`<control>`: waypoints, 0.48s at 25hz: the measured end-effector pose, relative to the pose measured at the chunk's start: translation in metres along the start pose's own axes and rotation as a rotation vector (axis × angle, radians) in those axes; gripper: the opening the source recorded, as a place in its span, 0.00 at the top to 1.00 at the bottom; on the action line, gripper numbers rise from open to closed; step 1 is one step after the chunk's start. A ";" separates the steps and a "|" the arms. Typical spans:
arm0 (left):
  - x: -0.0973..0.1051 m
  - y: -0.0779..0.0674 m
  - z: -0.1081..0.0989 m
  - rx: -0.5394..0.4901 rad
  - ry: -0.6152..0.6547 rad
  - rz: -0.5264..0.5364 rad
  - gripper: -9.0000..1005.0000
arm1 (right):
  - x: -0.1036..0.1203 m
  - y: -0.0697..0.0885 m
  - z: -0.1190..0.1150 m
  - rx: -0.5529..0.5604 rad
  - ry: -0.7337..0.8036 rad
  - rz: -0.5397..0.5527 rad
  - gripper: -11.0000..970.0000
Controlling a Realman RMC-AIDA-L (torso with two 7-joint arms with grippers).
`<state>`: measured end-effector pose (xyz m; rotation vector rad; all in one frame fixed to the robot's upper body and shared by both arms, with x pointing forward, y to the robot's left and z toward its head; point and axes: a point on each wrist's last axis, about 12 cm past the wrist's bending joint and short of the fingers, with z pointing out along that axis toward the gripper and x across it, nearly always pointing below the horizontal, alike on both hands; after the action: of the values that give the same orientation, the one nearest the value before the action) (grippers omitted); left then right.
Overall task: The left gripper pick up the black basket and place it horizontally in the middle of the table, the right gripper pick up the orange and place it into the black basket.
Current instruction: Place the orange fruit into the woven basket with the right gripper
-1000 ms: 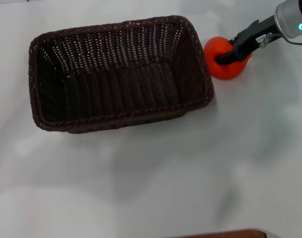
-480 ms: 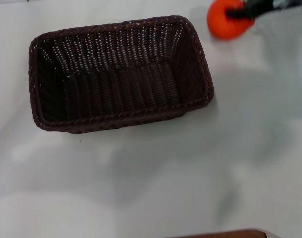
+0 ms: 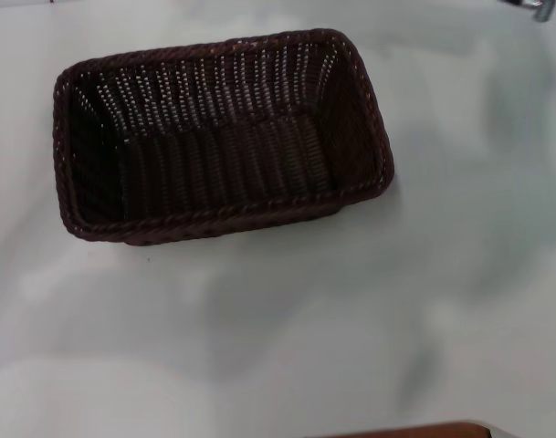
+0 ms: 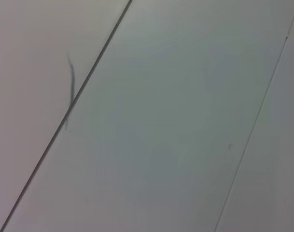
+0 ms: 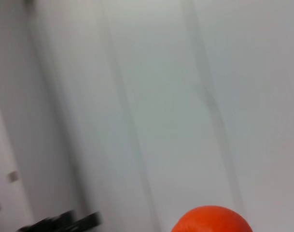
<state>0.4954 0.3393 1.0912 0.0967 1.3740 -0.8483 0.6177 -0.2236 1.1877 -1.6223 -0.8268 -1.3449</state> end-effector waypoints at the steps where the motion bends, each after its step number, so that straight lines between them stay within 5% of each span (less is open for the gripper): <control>1: 0.000 0.000 0.000 0.001 0.000 0.000 0.13 | -0.002 -0.004 0.007 0.026 -0.009 -0.009 0.67; 7: 0.001 0.000 -0.003 -0.005 0.001 -0.003 0.13 | -0.015 -0.012 0.026 0.089 -0.059 0.003 0.72; 9: 0.001 0.000 -0.003 -0.006 0.001 -0.003 0.13 | -0.016 -0.012 0.024 0.087 -0.051 0.005 0.47; 12: 0.001 0.000 -0.004 -0.008 0.001 -0.002 0.13 | -0.018 -0.010 0.018 0.073 -0.031 0.018 0.35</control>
<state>0.4922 0.3412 1.0895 0.0900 1.3788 -0.8448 0.6125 -0.2028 1.1712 -1.5931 -0.8682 -1.2661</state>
